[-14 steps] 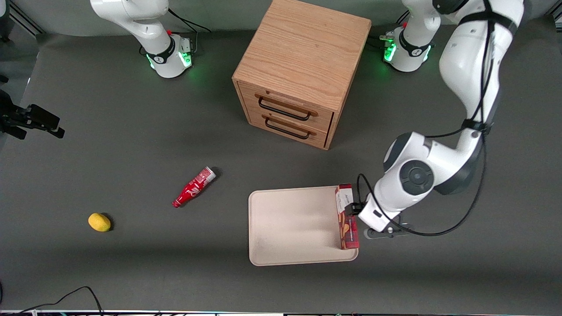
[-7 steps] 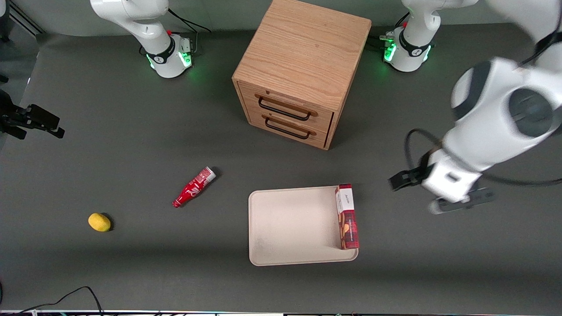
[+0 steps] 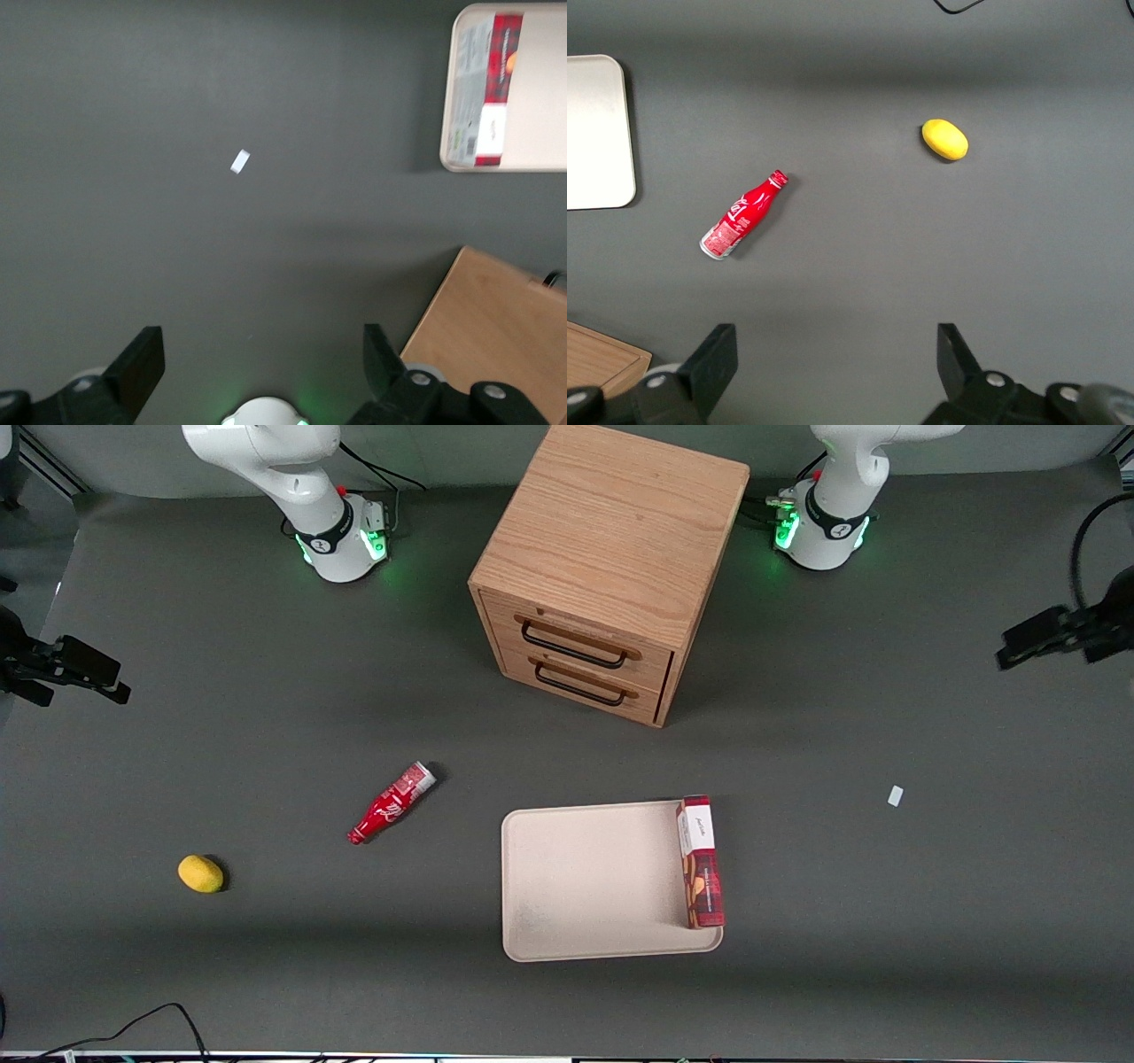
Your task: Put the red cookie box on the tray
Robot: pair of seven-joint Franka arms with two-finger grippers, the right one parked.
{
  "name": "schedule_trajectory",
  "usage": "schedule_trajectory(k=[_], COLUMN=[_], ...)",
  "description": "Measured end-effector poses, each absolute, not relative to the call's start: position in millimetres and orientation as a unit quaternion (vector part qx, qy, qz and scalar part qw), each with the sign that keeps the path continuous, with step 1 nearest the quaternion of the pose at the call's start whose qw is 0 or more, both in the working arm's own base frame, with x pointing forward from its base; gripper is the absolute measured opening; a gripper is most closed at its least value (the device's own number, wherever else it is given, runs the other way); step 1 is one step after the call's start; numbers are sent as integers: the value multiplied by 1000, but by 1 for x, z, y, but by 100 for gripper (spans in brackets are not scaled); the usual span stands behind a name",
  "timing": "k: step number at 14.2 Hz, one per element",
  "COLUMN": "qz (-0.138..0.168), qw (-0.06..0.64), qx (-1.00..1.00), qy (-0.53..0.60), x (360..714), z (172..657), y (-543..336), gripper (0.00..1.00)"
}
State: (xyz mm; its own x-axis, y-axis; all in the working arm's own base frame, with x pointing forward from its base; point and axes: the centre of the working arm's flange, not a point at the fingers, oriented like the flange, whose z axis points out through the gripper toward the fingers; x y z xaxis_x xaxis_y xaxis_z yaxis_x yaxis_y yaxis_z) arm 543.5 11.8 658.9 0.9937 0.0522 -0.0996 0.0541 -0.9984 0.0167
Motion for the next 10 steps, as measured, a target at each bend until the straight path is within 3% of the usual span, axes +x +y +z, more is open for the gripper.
schedule_trajectory(k=[6, 10], qz=[-53, -50], qw=[12, 3], qx=[998, 999], qy=[17, 5], x=[487, 481], z=[650, 653], y=[23, 11], gripper=[100, 100])
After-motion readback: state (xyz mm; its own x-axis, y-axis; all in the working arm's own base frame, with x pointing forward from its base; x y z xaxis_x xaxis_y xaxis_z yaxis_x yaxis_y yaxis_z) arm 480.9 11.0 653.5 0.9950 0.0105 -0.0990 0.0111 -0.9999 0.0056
